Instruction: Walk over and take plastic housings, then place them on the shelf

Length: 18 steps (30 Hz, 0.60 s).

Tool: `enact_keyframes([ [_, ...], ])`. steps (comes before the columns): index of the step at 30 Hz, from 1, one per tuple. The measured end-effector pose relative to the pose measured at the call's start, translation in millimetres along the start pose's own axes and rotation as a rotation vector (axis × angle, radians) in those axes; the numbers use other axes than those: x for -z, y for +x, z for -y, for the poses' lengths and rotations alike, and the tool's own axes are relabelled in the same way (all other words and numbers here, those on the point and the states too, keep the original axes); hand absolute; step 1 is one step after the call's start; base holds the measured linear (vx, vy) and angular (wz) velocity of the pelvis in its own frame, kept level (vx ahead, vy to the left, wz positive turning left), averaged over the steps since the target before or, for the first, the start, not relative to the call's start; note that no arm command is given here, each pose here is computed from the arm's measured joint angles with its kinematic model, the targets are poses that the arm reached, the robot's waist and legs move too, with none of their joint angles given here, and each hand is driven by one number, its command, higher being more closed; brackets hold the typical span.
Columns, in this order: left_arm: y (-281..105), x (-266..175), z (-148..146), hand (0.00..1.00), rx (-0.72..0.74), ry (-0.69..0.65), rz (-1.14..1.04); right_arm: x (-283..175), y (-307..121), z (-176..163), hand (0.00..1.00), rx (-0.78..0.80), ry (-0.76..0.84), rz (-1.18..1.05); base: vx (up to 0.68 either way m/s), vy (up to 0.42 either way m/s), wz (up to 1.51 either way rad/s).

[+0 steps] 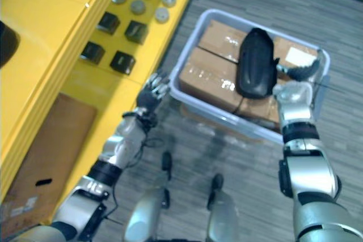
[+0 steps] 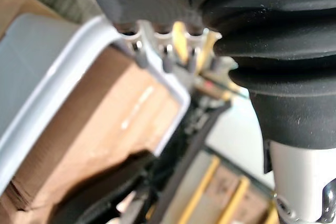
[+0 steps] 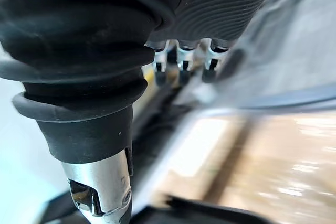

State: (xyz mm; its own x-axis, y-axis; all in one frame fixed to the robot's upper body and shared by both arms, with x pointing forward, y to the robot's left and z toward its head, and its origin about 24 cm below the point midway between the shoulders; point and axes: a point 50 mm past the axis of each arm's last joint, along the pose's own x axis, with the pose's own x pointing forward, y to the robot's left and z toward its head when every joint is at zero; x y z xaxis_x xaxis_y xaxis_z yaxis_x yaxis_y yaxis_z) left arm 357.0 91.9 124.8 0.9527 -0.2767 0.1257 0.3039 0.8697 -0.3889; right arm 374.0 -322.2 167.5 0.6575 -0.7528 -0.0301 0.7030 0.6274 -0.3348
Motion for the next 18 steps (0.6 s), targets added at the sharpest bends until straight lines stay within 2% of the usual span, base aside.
enact_keyframes([
  [10,6.2,-7.0,16.4,0.00,0.072,-0.033,0.047,-8.8,4.6,5.6,0.00,-0.075,0.115,-0.092,0.04,-0.056,0.10],
  [18,8.1,-14.4,24.7,0.00,0.092,-0.049,0.112,-20.5,3.3,5.1,0.00,-0.077,0.126,-0.092,0.01,-0.062,0.01],
])
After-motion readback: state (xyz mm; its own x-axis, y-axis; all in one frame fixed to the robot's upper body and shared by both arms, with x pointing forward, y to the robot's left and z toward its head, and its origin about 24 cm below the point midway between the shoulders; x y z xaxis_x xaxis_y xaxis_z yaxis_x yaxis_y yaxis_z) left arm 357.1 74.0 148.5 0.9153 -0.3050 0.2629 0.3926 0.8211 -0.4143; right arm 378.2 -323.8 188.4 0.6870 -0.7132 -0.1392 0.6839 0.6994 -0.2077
